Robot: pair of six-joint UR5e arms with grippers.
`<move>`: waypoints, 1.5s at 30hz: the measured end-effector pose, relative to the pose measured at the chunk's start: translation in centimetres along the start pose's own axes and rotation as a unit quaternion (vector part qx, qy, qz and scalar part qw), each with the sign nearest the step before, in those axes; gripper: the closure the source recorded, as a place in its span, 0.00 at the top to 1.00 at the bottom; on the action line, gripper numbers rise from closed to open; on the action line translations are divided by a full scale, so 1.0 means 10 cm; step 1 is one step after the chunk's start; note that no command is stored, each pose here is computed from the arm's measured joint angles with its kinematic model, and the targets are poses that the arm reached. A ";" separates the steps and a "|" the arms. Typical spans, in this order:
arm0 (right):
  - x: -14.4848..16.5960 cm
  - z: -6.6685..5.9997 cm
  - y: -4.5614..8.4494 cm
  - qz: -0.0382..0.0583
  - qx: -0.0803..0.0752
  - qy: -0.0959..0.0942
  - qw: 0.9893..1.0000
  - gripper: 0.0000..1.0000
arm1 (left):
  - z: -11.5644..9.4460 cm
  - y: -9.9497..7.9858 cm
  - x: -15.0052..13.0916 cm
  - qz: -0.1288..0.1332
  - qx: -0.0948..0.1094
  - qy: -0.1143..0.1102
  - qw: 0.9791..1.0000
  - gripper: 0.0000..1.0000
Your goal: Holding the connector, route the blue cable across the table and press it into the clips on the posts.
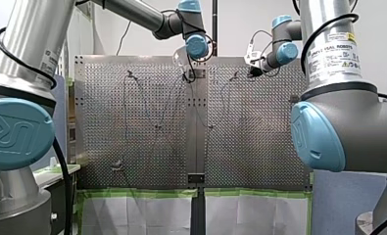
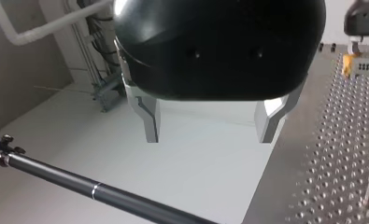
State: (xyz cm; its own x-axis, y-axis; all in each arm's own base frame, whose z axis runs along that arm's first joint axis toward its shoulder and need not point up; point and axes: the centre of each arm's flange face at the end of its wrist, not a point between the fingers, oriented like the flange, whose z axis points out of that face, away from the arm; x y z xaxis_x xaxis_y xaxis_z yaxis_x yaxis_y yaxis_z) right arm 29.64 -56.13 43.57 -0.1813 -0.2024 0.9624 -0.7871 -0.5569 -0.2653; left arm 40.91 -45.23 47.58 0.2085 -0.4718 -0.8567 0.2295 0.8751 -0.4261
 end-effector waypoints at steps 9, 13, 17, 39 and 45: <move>-0.01 0.01 -0.03 -0.001 0.002 -0.001 1.000 0.00 | -0.15 0.12 0.20 -0.027 -0.007 -0.004 1.000 1.00; -0.01 0.01 -0.03 -0.001 0.003 -0.001 1.000 0.00 | -0.22 0.19 0.32 -0.028 -0.007 -0.003 1.000 1.00; -0.04 0.01 -0.03 0.000 0.002 -0.003 1.000 0.00 | -0.29 0.26 0.43 -0.029 -0.006 -0.003 1.000 1.00; -0.10 0.00 -0.03 0.000 0.001 -0.007 1.000 0.00 | -0.67 0.65 0.91 -0.025 -0.007 -0.003 1.000 1.00; -0.10 0.00 -0.03 0.000 0.001 -0.007 1.000 0.00 | -0.77 0.81 1.07 -0.021 -0.011 -0.002 1.000 1.00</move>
State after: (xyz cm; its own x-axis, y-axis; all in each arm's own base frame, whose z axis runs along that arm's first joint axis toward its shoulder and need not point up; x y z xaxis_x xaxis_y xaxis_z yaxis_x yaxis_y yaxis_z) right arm 30.02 -55.77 42.68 -0.1735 -0.2144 0.9612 -0.7857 -0.5583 -0.2663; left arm 37.72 -42.32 32.74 0.2024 -0.5091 -0.8366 0.2170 0.8563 -0.4686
